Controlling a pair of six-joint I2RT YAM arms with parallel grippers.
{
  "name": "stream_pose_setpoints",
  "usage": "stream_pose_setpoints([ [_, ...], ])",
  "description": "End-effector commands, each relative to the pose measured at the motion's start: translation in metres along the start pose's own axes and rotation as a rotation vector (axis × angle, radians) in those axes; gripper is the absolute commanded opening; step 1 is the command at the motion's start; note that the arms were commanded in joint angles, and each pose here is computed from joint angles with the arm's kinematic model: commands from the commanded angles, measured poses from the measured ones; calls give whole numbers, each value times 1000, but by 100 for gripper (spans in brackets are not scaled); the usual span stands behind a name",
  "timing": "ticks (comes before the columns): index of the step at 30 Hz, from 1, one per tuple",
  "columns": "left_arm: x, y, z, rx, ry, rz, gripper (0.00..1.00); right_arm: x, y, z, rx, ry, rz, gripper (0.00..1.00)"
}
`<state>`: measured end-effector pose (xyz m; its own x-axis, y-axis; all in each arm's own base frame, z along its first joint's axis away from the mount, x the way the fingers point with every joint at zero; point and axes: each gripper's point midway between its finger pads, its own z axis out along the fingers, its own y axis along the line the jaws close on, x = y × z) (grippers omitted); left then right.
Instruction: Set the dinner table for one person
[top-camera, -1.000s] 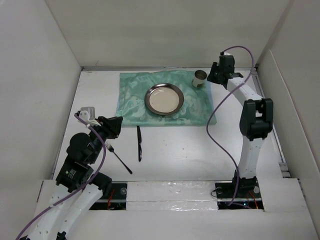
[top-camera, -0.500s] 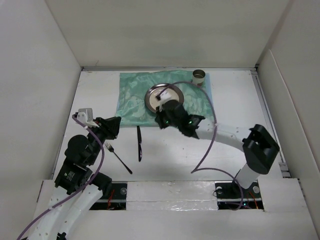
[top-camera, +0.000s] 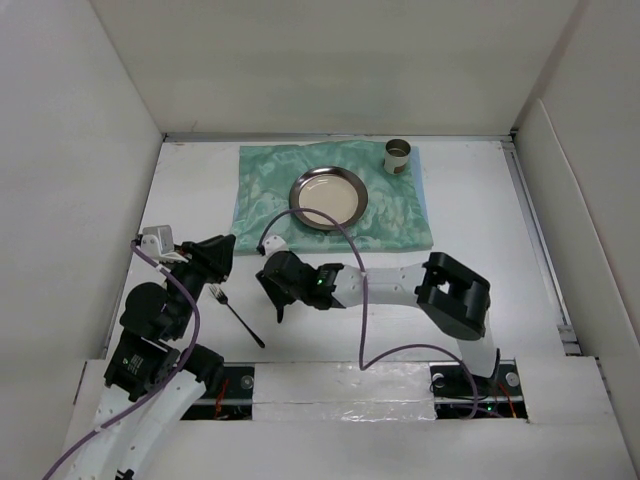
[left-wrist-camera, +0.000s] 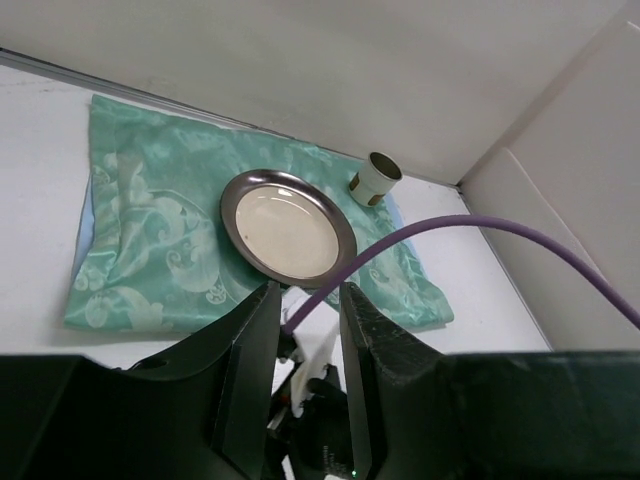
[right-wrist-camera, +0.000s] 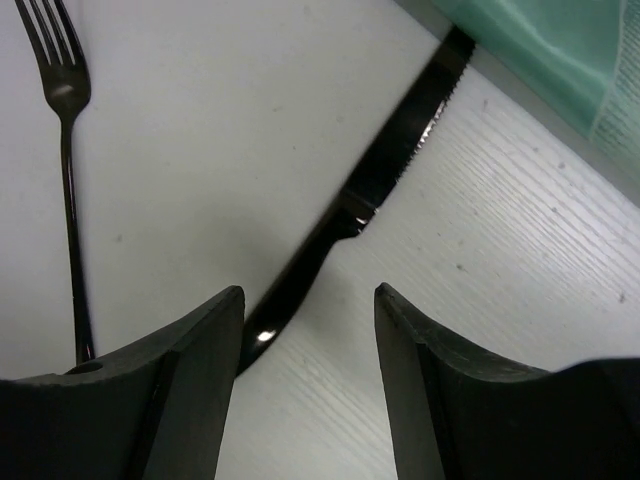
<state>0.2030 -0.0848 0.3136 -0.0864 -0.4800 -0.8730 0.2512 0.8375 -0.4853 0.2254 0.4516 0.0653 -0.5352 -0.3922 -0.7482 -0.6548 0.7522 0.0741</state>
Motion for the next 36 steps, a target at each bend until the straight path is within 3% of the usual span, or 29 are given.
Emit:
stream_pose_setpoints([
  [1, -8, -6, 2, 26, -34, -13, 27, -15, 8, 4, 34, -17, 4, 60],
  [5, -7, -5, 2, 21, -28, -8, 27, -1, 2, 18, 78, 15, 4, 56],
  [11, -7, -6, 2, 26, -28, -9, 27, 21, -9, 33, 158, 72, 13, 38],
  [13, -6, -7, 3, 30, -26, -7, 27, 34, -11, 30, 175, 91, 17, 35],
  [16, -4, -7, 5, 27, -14, -5, 27, 57, -14, 19, 181, 118, 22, 21],
  [18, -5, -8, 5, 34, -17, -4, 27, 69, -18, 8, 193, 128, 24, 18],
  [22, -3, -7, 6, 30, -9, -3, 27, 81, -18, -6, 187, 141, 25, 20],
  [25, -5, -7, 6, 26, -18, -4, 27, 87, -22, -5, 205, 155, 20, 34],
  [27, -3, -5, 7, 18, -12, -4, 27, 90, -23, -3, 210, 160, 16, 36],
  [28, -2, -5, 7, 20, -6, -3, 27, 91, -23, -1, 210, 160, 14, 34],
  [32, -2, -4, 8, 11, -9, -3, 27, 95, -27, -2, 227, 169, 11, 8],
  [36, -4, -6, 7, 20, -14, -4, 27, 88, -39, -13, 275, 137, 5, 0],
])
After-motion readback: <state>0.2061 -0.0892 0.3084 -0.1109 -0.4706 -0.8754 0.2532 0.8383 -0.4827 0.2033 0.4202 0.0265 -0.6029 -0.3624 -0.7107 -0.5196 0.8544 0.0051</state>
